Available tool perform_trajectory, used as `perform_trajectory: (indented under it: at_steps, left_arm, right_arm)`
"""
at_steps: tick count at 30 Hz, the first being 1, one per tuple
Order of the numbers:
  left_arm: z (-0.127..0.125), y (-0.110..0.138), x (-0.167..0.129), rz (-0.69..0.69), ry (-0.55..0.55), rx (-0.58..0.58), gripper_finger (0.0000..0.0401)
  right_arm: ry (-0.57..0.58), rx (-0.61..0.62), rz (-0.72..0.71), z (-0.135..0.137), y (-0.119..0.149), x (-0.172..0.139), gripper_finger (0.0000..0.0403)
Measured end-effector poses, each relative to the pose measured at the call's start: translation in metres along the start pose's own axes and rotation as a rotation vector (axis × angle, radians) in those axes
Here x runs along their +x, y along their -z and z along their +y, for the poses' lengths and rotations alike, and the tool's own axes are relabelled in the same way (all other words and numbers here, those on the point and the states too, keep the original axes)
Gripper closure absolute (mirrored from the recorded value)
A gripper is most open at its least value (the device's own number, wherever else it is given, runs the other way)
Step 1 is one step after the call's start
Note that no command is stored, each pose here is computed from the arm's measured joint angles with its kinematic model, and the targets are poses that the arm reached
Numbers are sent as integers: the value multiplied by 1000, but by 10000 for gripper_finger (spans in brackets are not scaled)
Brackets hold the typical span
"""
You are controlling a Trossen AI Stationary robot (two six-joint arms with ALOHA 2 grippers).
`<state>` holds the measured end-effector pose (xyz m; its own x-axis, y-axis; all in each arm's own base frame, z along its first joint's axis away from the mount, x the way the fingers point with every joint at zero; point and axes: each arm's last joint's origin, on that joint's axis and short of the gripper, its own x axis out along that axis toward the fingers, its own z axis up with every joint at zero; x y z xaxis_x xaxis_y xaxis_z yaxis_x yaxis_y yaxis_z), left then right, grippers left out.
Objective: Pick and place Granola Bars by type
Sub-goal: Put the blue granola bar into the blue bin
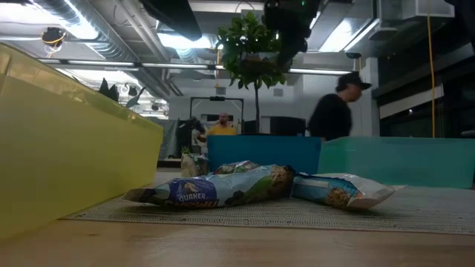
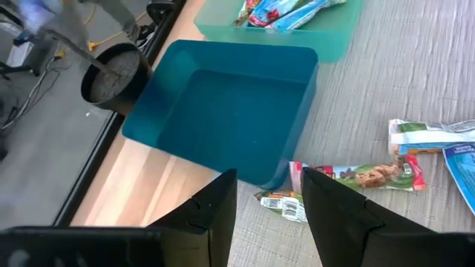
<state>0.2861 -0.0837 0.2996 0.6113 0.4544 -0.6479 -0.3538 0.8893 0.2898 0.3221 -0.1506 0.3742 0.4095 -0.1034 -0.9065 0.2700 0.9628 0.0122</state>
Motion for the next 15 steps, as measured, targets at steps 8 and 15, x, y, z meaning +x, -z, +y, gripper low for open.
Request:
perform_trajectory:
  at_steps: [8,15]
  left_arm:
    - [6,-2,4,3,-23,-57,258]
    - [7,-3,6,-1,-28,-83,258]
  right_arm:
    - [-20,-34,18,-4,10,59,346]
    - [-25,-33,55,-5,29,100,365]
